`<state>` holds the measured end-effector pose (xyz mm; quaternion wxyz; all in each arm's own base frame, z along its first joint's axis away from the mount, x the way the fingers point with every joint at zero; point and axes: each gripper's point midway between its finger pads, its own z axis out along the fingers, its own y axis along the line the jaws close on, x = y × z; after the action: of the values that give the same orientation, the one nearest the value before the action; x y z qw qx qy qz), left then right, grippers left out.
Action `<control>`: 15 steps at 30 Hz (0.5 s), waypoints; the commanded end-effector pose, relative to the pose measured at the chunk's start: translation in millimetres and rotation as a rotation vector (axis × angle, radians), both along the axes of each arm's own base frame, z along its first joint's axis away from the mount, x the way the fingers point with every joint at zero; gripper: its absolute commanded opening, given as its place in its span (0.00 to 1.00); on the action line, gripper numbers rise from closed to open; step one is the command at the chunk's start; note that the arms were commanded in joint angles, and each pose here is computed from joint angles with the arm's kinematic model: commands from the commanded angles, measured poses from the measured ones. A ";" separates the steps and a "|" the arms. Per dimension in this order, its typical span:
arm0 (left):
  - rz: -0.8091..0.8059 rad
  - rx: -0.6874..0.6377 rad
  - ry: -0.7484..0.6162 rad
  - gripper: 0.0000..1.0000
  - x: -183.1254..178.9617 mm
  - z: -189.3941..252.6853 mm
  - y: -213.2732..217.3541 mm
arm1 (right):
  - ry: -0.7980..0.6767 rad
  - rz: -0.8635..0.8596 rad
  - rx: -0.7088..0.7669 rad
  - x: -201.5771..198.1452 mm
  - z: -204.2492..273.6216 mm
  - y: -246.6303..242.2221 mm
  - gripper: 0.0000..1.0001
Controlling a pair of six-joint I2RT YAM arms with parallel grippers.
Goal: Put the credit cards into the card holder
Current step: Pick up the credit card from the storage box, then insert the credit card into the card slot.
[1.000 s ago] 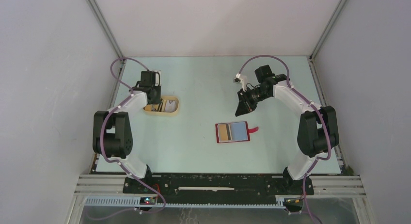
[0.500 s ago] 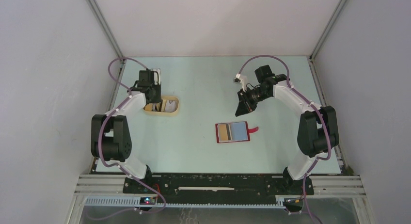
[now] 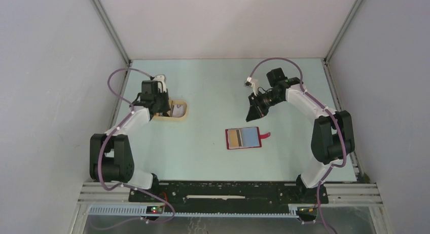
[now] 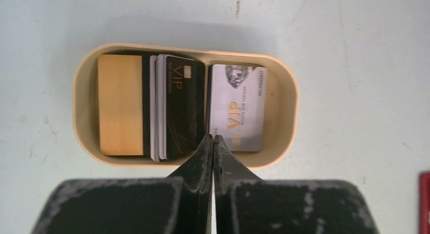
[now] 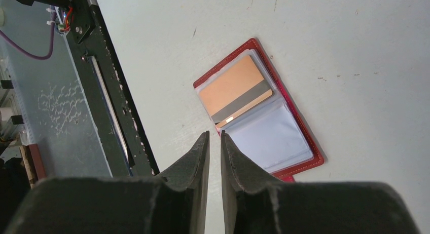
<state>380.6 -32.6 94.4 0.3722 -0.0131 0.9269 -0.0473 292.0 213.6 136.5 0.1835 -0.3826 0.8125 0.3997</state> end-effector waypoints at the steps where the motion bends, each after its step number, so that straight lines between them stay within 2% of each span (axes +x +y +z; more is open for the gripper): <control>1: -0.017 -0.136 -0.093 0.00 -9.6 21.6 -19.3 | -0.036 0.020 0.028 -1.1 13.6 2.3 0.22; 15: -0.150 -0.402 -0.280 0.00 -47.8 56.0 -77.7 | -0.043 0.029 0.040 -3.4 18.2 3.1 0.22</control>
<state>334.4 -86.5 118.7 0.4367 -0.0232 0.8798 -0.1864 290.3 214.5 137.6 0.1821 -0.3835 0.8098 0.4050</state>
